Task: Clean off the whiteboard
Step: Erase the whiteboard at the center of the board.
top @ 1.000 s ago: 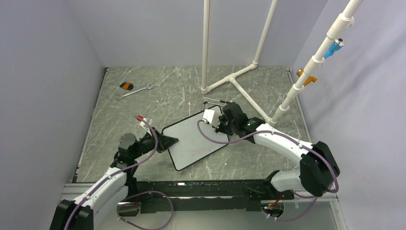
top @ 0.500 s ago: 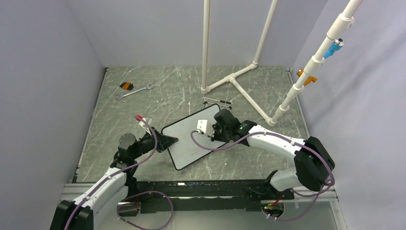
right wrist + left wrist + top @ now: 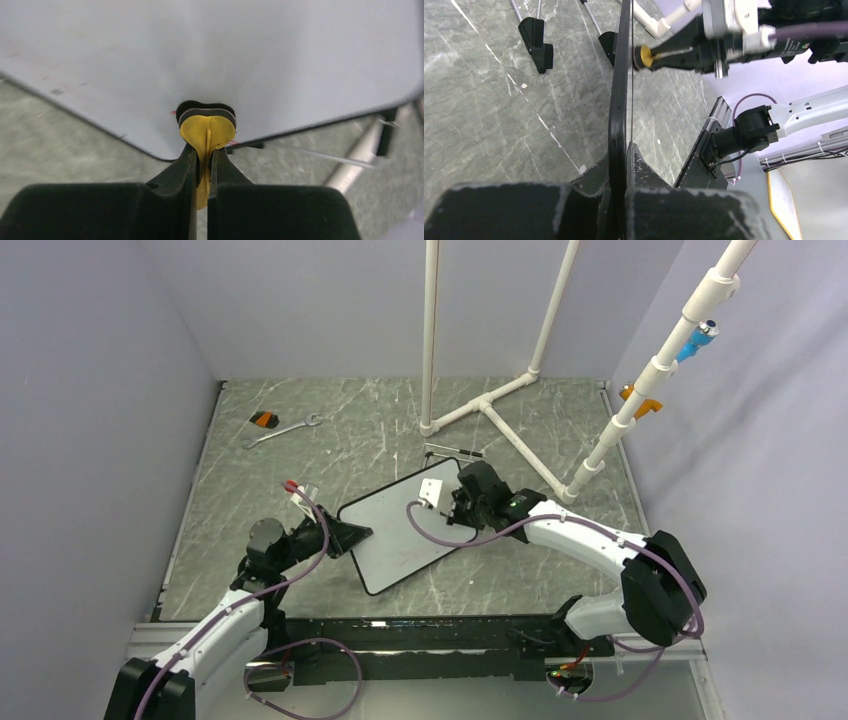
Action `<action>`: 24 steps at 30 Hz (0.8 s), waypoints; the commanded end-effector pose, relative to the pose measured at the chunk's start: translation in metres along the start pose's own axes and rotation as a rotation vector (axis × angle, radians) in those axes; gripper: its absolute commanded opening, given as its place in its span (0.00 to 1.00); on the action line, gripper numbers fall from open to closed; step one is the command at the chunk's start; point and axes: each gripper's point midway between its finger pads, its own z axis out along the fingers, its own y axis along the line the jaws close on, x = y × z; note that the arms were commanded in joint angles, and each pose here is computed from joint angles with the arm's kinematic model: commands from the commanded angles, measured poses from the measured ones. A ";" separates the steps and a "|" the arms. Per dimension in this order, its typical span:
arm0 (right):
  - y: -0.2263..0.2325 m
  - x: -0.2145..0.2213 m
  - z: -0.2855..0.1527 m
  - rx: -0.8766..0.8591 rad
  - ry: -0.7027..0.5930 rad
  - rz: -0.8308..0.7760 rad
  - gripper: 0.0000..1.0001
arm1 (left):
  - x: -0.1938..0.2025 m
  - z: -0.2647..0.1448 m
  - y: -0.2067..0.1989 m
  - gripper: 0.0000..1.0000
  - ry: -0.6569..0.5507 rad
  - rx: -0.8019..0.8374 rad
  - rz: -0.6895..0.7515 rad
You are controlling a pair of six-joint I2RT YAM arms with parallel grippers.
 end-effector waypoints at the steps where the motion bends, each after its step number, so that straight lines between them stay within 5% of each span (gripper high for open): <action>1: 0.051 -0.008 -0.005 -0.254 -0.028 -0.167 0.00 | -0.005 0.000 -0.012 0.00 0.005 0.049 0.058; 5: 0.048 -0.009 0.000 -0.227 -0.012 -0.152 0.00 | -0.004 -0.001 -0.012 0.00 0.004 0.049 0.058; 15: -0.050 -0.013 -0.018 0.194 -0.086 0.186 0.00 | -0.005 0.000 -0.012 0.00 0.005 0.055 0.056; 24: 0.024 -0.017 -0.009 -0.176 -0.097 -0.012 0.00 | -0.004 0.000 -0.011 0.00 0.005 0.054 0.056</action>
